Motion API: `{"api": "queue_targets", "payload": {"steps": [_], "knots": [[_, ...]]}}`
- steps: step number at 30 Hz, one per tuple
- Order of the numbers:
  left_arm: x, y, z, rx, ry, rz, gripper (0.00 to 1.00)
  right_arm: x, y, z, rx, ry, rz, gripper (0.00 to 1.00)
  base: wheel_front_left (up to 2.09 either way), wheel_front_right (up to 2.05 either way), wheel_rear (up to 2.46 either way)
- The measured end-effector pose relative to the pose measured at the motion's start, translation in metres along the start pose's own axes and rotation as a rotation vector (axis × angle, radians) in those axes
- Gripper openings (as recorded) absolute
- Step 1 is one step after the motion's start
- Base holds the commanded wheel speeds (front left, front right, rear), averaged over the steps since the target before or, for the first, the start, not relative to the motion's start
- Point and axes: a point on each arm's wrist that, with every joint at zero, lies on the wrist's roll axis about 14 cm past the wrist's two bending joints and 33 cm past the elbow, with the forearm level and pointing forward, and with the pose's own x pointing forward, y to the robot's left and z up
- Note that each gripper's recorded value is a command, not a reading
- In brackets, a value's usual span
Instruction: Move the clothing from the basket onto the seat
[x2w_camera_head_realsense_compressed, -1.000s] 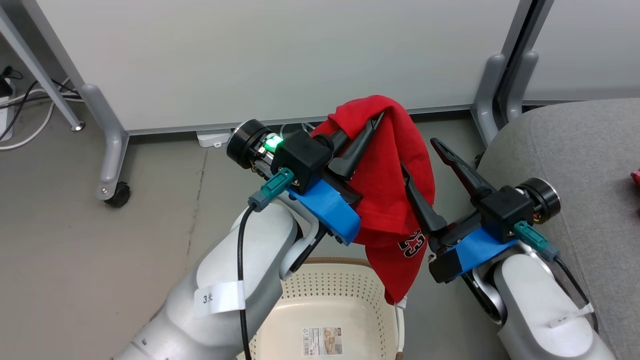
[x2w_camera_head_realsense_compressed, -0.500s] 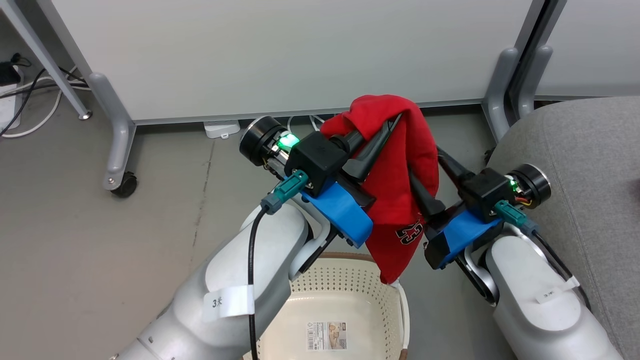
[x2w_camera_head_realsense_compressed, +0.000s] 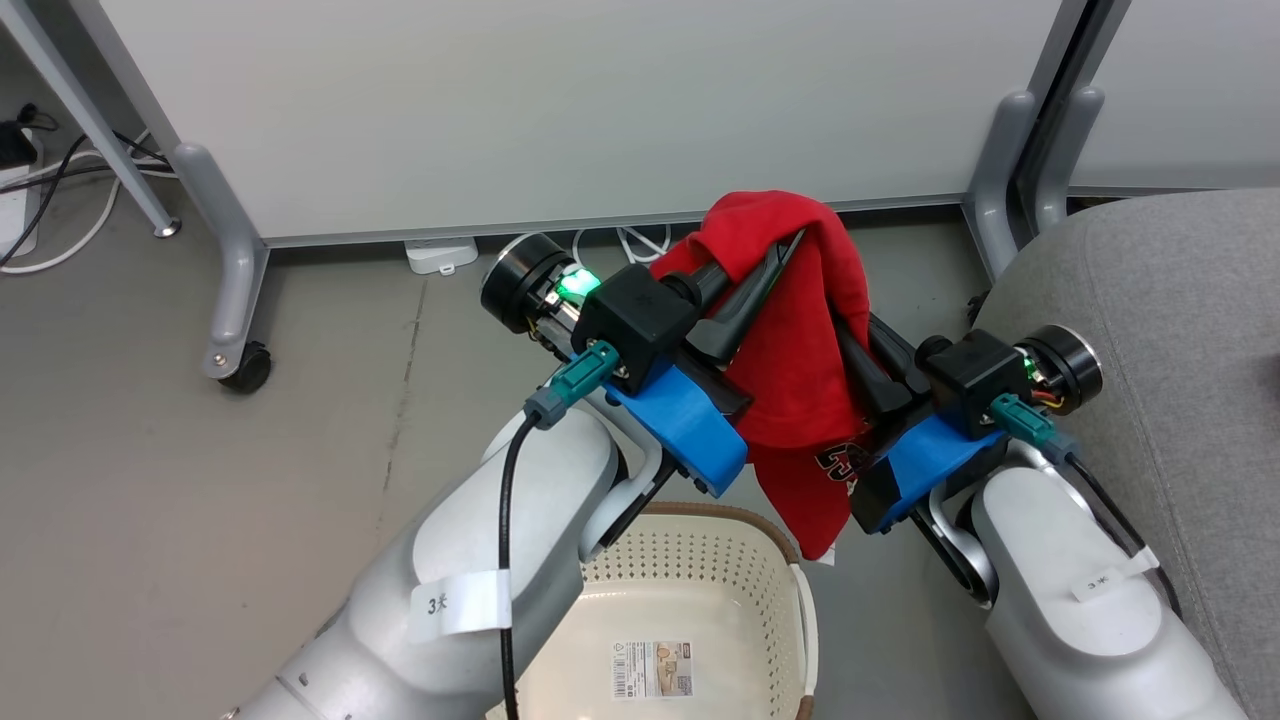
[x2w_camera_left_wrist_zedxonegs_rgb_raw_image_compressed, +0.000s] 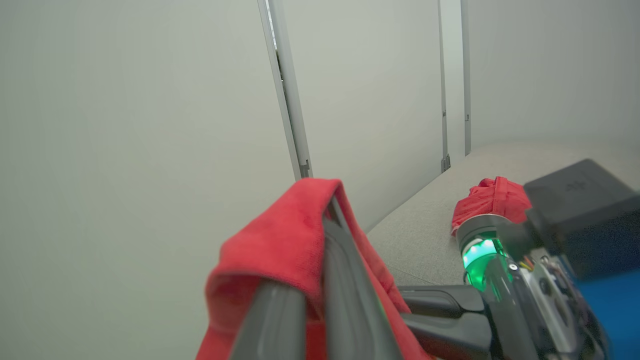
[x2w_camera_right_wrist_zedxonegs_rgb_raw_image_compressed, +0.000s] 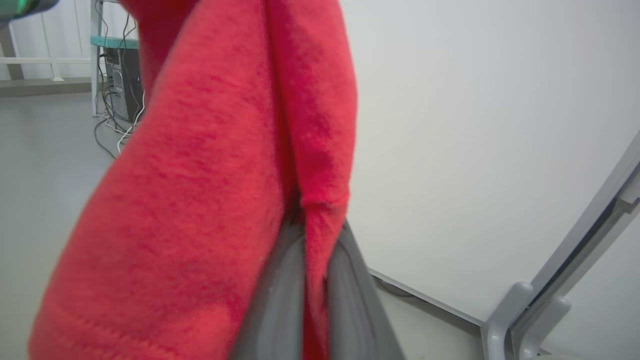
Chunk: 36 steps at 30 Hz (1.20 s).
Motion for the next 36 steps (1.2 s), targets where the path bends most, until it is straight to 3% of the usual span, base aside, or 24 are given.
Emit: {"api": "queue_targets", "payload": {"steps": [16,17,18,19,36], "knots": [[0.001,-0.001,-0.003,-0.002,0.008,-0.002,0.0,-0.001,-0.004,0.002,0.015,-0.006,-0.017,0.0,0.0,0.0,0.0],[0.001,-0.001,-0.003,-0.002,0.008,-0.002,0.23,-0.001,-0.004,0.002,0.015,-0.006,-0.017,0.0,0.0,0.0,0.0],[0.001,-0.001,-0.004,-0.003,0.011,-0.001,0.69,-0.001,-0.005,0.002,0.017,-0.008,-0.021,0.0,0.0,0.0,0.0],[0.001,0.0,-0.006,-0.003,0.016,-0.001,1.0,-0.001,-0.005,0.002,0.018,-0.008,-0.023,0.0,0.0,0.0,0.0],[0.006,-0.004,-0.036,-0.038,0.075,-0.018,1.0,-0.005,-0.039,-0.006,0.055,-0.012,-0.125,0.0,0.0,0.0,0.0]]}}
